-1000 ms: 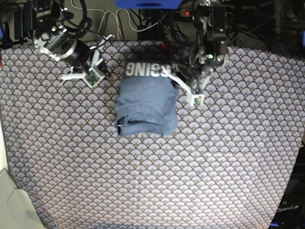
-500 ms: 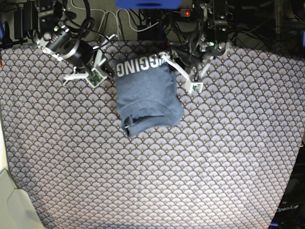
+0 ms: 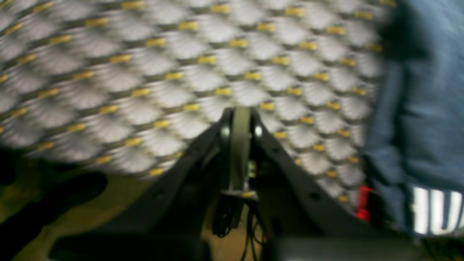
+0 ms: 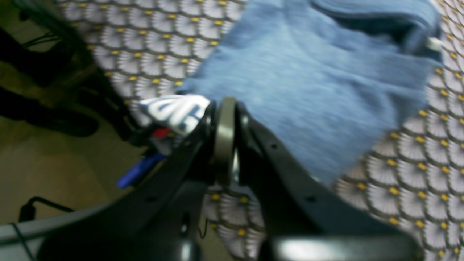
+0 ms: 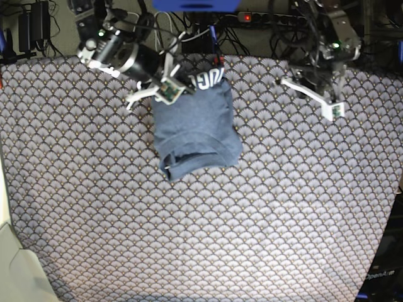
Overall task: Fold the T-shirt properly
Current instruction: 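Press and tuck the shirt's loose edge with the right gripper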
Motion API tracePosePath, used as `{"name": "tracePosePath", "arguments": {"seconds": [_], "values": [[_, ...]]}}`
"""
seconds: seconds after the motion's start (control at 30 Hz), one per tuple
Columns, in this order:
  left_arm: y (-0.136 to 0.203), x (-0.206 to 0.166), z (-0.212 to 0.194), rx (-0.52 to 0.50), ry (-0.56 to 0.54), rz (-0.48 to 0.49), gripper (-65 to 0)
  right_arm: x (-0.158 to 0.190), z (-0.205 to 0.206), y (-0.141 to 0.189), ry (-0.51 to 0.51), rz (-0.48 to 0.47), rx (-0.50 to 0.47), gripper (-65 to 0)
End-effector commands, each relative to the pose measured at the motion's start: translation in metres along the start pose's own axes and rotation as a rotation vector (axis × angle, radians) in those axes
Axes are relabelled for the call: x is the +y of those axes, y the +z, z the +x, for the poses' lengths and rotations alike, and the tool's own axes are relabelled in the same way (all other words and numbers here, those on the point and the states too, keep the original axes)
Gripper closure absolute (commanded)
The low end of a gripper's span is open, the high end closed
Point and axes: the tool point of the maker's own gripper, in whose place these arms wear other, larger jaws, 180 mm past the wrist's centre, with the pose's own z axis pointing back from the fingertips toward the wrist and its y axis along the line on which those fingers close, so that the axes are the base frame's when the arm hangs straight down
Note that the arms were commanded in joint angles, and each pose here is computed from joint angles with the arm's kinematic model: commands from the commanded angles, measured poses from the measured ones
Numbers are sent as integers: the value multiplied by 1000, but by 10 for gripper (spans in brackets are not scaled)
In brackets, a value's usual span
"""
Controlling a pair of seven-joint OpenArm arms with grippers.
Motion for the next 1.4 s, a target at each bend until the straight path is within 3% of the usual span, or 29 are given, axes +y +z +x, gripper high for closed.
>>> {"name": "tracePosePath", "arguments": {"seconds": [0.0,0.1,0.33,0.77,0.9,1.17,1.37], "values": [[6,10,5,-26,10,23,-2,8,19,-2,14,30,-67,0],[13,43,2,-29,52,104,-2,17,20,-9,21,64,-69,0],[28,89,2,-30,32,215,-2,-3,7,-30,13,67,-24,0],[34,105,3,-39,45,257,-2,-18,-23,-76,-83,100,68,0],[33,104,5,-42,46,254,-2,-21,-9,-73,-61,87,35,0],[35,108,9,-45,28,262,-2,-37,76,-26,127,-22,-169,0],[36,109,5,-34,29,264,-2,-73,78,-48,140,-44,-133,0]]}}
